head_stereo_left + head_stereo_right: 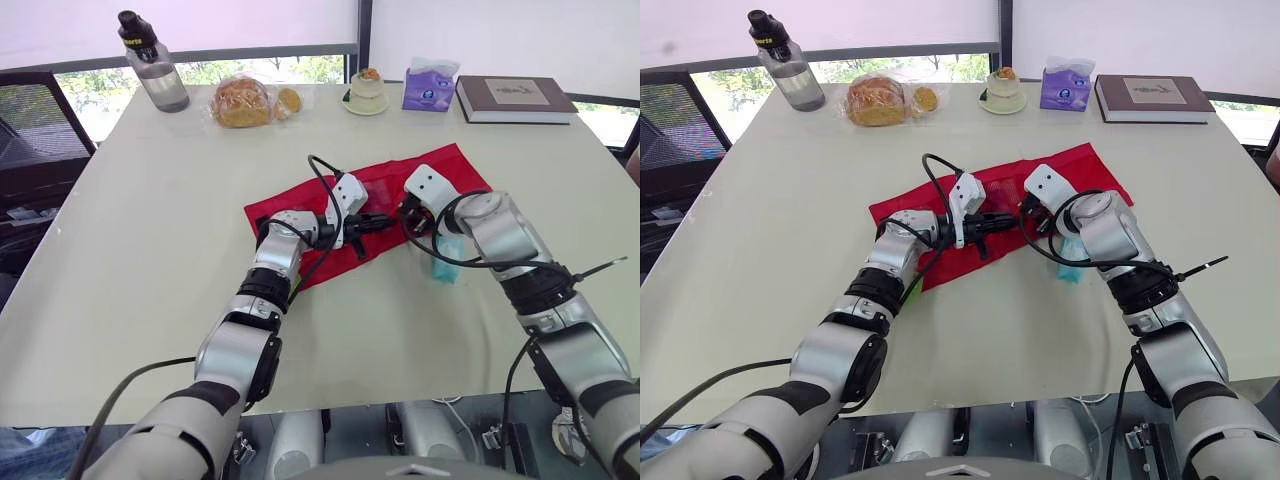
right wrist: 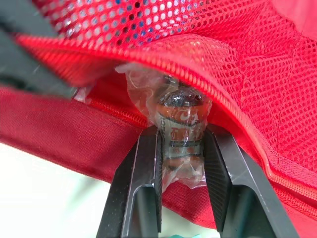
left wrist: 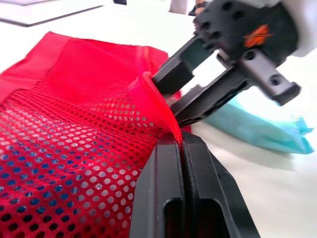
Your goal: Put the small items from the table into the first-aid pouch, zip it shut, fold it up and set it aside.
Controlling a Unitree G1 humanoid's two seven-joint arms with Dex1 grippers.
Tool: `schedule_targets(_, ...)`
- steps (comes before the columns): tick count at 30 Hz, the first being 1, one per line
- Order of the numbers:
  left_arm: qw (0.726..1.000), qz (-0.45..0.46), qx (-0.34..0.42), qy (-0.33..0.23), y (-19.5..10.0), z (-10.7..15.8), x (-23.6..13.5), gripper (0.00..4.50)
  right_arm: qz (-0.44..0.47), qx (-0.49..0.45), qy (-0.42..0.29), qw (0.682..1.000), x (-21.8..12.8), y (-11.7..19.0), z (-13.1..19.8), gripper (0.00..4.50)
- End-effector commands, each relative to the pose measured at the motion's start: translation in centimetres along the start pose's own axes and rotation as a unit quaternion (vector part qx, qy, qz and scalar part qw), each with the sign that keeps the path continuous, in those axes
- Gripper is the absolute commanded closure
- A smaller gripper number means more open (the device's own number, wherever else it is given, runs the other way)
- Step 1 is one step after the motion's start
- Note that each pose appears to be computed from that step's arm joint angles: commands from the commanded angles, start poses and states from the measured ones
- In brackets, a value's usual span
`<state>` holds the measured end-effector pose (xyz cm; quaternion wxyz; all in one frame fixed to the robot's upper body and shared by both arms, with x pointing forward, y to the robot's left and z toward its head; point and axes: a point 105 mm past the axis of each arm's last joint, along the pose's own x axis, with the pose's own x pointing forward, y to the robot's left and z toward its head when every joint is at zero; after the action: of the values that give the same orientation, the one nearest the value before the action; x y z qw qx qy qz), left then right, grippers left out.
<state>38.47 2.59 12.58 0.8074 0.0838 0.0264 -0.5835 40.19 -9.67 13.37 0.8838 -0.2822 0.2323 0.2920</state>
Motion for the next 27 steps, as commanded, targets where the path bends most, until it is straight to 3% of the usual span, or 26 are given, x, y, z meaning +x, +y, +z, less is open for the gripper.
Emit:
schedule_targets(1, 1.0, -0.023, 0.01, -0.008, -0.9, 0.5, 0.7, 4.5, 0.005, 0.023, -0.003, 1.0, 0.8, 0.5, -0.7, 3.84)
schedule_targets(8, 1.0, 0.0, 0.006, 0.004, 0.1, 0.0, 0.0, 4.5, 0.016, 0.063, -0.042, 0.997, -0.4, 1.1, -1.1, 1.0)
schedule_targets(19, 1.0, 0.015, 0.005, 0.011, 1.1, -0.2, -0.4, 4.5, 0.004, 0.099, -0.066, 0.993, -4.0, 1.3, -3.5, 1.0)
schedule_targets(25, 1.0, 0.016, 0.006, 0.01, 1.2, -0.1, -0.4, 4.5, -0.007, 0.11, -0.089, 0.99, -5.1, 0.6, -3.0, 1.0)
schedule_targets(27, 1.0, 0.014, 0.007, 0.01, 1.1, -0.1, -0.4, 4.5, -0.004, 0.111, -0.093, 0.989, -5.1, 0.6, -2.9, 1.38)
